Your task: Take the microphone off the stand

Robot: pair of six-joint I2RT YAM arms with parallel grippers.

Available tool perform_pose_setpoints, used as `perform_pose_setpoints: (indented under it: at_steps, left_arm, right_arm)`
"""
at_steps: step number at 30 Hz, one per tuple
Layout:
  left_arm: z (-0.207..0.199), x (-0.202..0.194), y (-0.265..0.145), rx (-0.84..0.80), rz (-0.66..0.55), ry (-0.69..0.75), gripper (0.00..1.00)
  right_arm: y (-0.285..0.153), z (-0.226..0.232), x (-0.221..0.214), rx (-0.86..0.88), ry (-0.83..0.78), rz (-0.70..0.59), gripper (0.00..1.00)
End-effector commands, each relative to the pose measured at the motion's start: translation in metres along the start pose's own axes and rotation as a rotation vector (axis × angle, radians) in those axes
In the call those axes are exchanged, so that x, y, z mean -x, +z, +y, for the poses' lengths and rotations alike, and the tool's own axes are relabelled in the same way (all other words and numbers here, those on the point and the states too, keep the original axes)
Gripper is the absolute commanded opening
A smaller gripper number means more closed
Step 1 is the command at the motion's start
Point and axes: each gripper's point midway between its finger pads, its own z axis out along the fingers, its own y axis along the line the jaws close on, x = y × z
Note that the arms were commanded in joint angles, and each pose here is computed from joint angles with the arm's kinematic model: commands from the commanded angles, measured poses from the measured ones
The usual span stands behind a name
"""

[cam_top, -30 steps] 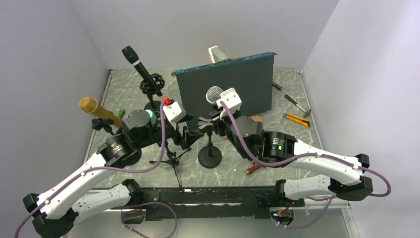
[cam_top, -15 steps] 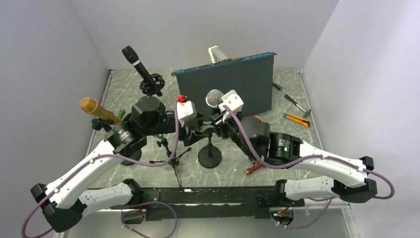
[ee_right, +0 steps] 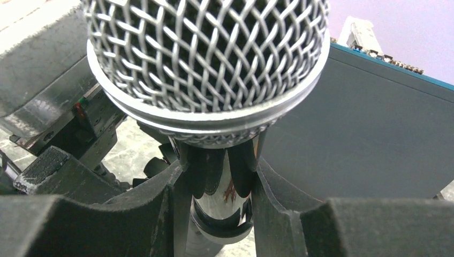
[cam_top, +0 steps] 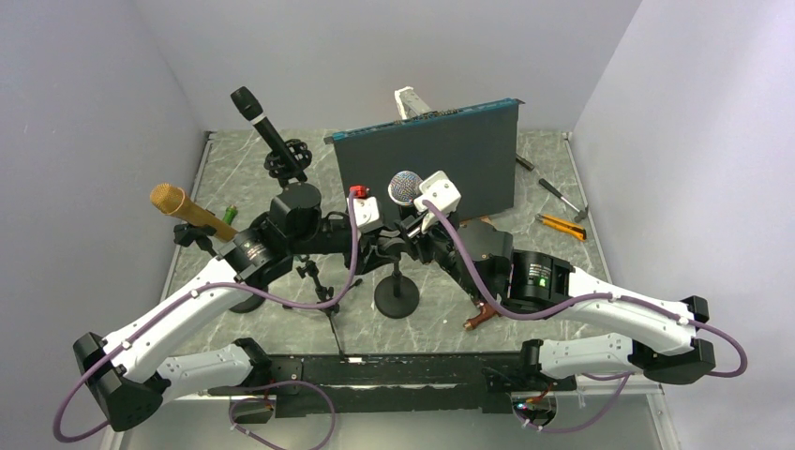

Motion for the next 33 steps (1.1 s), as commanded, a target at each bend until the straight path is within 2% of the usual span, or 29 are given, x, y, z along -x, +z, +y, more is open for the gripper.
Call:
perform_pose_setpoints:
  at_steps: [1, 2, 3, 5, 13, 20, 27, 33]
  left_arm:
    - [0.003, 0.006, -0.004, 0.032, -0.026, 0.017, 0.54]
    - [0.004, 0.005, -0.004, 0.041, -0.02, 0.014, 0.48]
    - [0.006, 0.004, -0.004, 0.049, -0.015, 0.014, 0.38]
    - [0.012, 0.003, -0.006, 0.088, -0.006, 0.021, 0.01]
    - [0.015, -0.001, -0.01, 0.123, -0.014, 0.037, 0.0]
    - [0.014, -0.004, -0.007, 0.105, 0.005, 0.026, 0.0]
    - [0.016, -0.004, -0.008, 0.125, 0.008, 0.006, 0.0]
    - [0.016, -0.003, -0.008, 0.129, 0.008, -0.001, 0.0]
  right_arm:
    - [-0.007, -0.007, 0.02, -0.002, 0.045, -0.059, 0.0]
    - [-0.007, -0.007, 0.02, -0.004, 0.045, -0.06, 0.0]
    - [-0.006, -0.007, 0.021, -0.004, 0.045, -0.062, 0.0]
    - [-0.006, -0.007, 0.022, -0.005, 0.044, -0.063, 0.0]
    - [-0.004, -0.008, 0.035, -0.02, 0.049, -0.076, 0.0]
    - [-0.015, -0.025, 0.089, -0.055, 0.062, -0.158, 0.0]
    - [-0.042, -0.076, 0.12, -0.242, 0.066, -0.227, 0.0]
    - [-0.071, -0.135, 0.083, -0.541, 0.109, -0.206, 0.0]
